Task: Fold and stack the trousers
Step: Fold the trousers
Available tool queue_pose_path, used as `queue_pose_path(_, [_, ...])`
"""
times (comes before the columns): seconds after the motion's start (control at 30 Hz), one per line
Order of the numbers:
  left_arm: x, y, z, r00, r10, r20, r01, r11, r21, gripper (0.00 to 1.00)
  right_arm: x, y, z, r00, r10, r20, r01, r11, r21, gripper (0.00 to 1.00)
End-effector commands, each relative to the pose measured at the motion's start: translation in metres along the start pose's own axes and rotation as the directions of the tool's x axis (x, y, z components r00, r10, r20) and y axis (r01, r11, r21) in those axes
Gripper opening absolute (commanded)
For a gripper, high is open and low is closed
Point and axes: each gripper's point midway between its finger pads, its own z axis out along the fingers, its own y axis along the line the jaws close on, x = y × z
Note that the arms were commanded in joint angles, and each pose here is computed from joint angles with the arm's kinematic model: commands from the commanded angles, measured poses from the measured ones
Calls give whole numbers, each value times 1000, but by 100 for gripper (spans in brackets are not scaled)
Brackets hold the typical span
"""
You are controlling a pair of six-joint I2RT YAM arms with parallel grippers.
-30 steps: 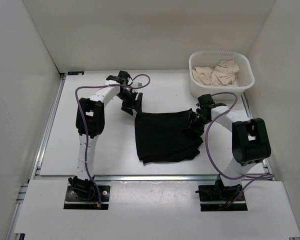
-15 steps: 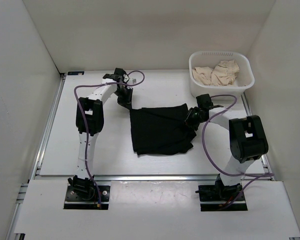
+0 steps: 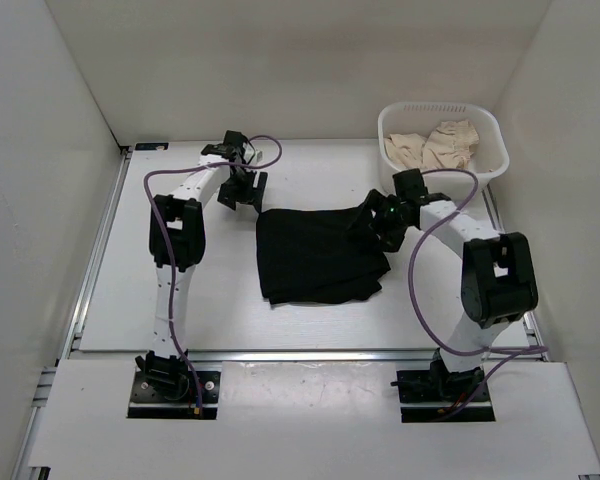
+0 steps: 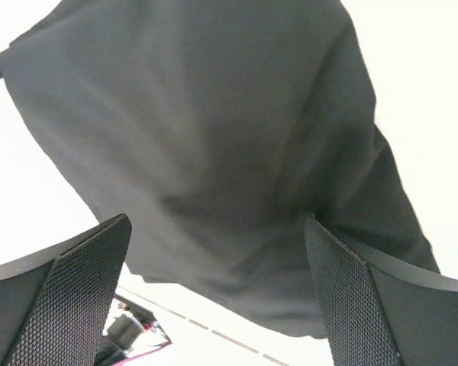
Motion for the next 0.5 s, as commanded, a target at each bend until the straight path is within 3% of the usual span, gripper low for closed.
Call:
queue_pose_path(0.0, [-56,12,-76,975,27,220,-2,994,-111,90,-21,29,-59,984,-147,100,146,989,18,99])
queue_pose_path(0.13, [-66,28,-136,948,33,317,39,976,-216,100,-41,24,-110,971,-207,118,198,977,82,99])
queue_pose_path(0.23, [-49,39,-163,945,27,326,67,960,-272,100,-42,8,-144,978,-190,90,180,978,109,99])
queue_pose_path(0.27, [-45,44,-191,929,18,369,91,957,-277,100,-43,4,-152,972,-216,93,205,972,118,99])
queue_pose_path(0.33, [-16,55,-196,943,-3,333,108,949,-298,100,-51,-11,-175,966,-213,146,190,969,161,99])
queue_pose_path(0.37, [-6,62,-222,928,-16,373,138,943,-303,100,-52,-21,-181,964,-219,154,188,964,190,99])
queue_pose_path(0.4, [23,67,-213,948,-39,315,143,939,-312,100,-56,-24,-193,954,-227,195,187,961,204,99])
queue_pose_path(0.47, [51,77,-242,933,-61,353,185,926,-329,100,-61,-42,-208,948,-213,238,150,954,258,99])
